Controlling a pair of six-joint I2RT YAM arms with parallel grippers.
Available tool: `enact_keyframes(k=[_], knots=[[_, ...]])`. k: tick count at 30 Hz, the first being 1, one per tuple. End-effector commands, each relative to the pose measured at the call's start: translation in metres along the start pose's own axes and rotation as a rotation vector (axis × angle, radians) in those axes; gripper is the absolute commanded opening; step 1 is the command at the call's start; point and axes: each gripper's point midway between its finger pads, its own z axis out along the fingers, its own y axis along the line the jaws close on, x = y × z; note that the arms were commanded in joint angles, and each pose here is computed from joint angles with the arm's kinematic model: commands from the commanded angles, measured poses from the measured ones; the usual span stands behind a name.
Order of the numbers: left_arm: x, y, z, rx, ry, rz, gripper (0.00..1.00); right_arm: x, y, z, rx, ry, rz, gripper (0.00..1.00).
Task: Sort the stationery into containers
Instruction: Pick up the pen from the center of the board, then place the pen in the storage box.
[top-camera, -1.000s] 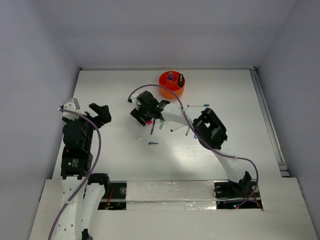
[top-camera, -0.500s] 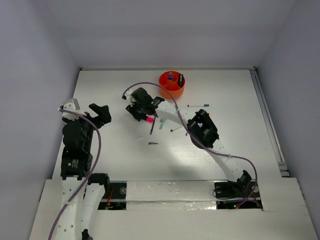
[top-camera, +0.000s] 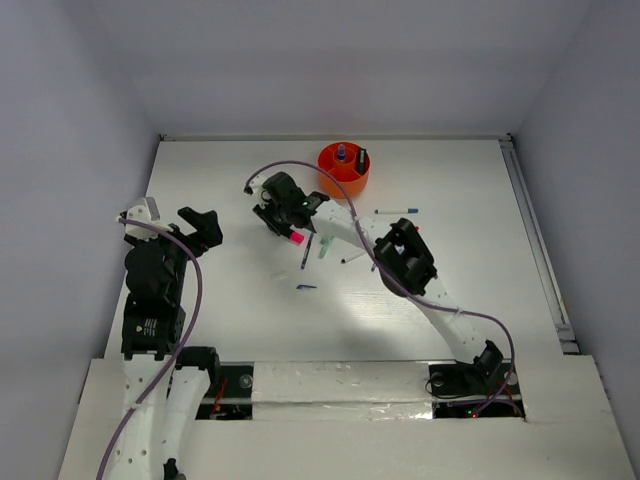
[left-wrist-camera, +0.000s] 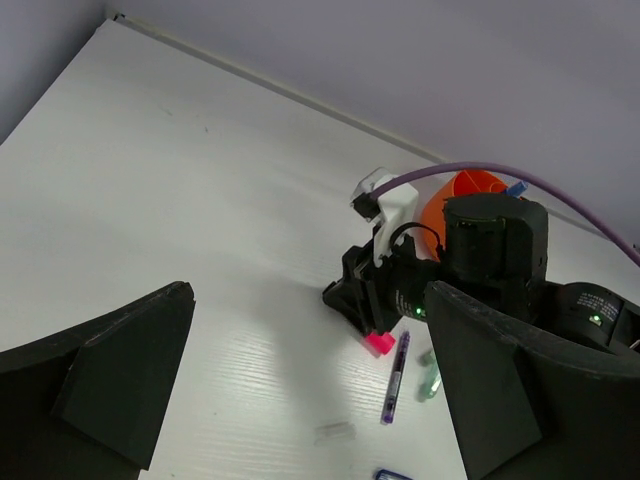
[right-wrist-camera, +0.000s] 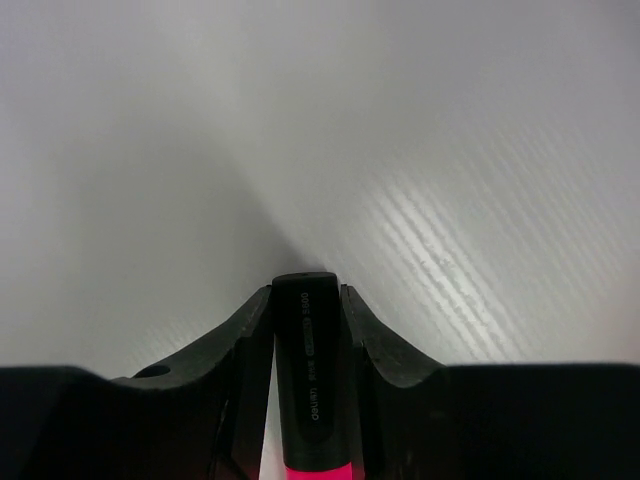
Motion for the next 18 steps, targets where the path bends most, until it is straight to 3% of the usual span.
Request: enact_keyframes(k=[1, 5, 7, 12, 18], knots=[[-0.023, -0.012, -0.004, 0.041, -0.061, 0.005, 0.99, -0.081, -0.035, -0.038, 0.066, -0.257, 0.076, 0.1], [-0.021, -0.012, -0.002, 0.043, -0.054, 0.008, 0.99, -0.144, -0.06, -0.109, 0.012, -0.503, 0.217, 0.09], [-0.02, -0.013, -0.002, 0.046, -0.051, 0.007, 0.99, -0.178, -0.089, -0.166, 0.025, -0.698, 0.277, 0.1], [-0.017, -0.013, 0.001, 0.047, -0.038, 0.009, 0.99, -0.176, -0.161, -0.243, 0.148, -0.875, 0.385, 0.1], [-0.008, -0.022, 0.004, 0.096, 0.002, 0.014, 0.99, -0.146, -0.241, -0.28, 0.274, -1.002, 0.527, 0.12]])
